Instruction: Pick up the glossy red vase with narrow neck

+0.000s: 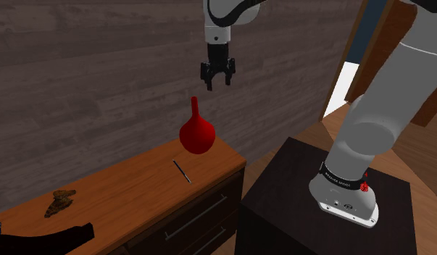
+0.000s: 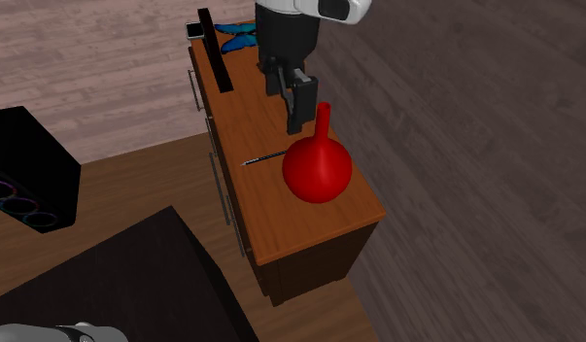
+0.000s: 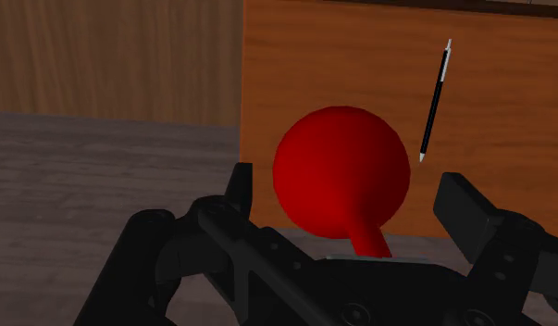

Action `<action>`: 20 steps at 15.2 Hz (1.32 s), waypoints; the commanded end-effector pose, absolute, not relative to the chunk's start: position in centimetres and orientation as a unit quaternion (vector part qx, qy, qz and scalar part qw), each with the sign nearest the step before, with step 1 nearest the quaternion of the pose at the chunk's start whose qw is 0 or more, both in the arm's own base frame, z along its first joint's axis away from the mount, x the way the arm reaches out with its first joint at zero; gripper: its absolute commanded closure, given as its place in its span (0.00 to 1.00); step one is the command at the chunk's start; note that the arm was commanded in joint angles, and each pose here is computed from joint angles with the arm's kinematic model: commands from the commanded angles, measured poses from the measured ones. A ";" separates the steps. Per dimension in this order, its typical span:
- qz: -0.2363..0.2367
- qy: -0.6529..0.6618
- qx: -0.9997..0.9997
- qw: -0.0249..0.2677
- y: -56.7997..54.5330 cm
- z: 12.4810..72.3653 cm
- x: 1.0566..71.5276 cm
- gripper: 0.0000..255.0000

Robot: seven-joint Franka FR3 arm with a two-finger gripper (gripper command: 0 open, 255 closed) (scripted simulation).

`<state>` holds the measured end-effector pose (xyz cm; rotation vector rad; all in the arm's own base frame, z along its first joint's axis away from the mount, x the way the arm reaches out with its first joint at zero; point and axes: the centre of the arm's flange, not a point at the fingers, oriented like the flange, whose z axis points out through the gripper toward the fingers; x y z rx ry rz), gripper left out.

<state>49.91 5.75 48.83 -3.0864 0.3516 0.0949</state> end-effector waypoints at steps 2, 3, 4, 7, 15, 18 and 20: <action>0.030 0.126 -0.991 0.013 7.0 47.3 53.4 0.00; 0.030 0.130 -0.991 0.011 7.3 46.8 54.6 0.00; 0.029 0.134 -0.990 0.010 7.6 46.3 55.8 0.00; 0.029 0.146 -0.989 0.005 8.3 44.7 59.4 0.00; 0.028 0.157 -0.987 0.002 8.9 40.8 62.4 0.00; 0.028 0.157 -0.987 0.002 8.9 39.4 62.3 0.00; 0.028 0.157 -0.987 0.002 9.0 39.4 62.3 1.00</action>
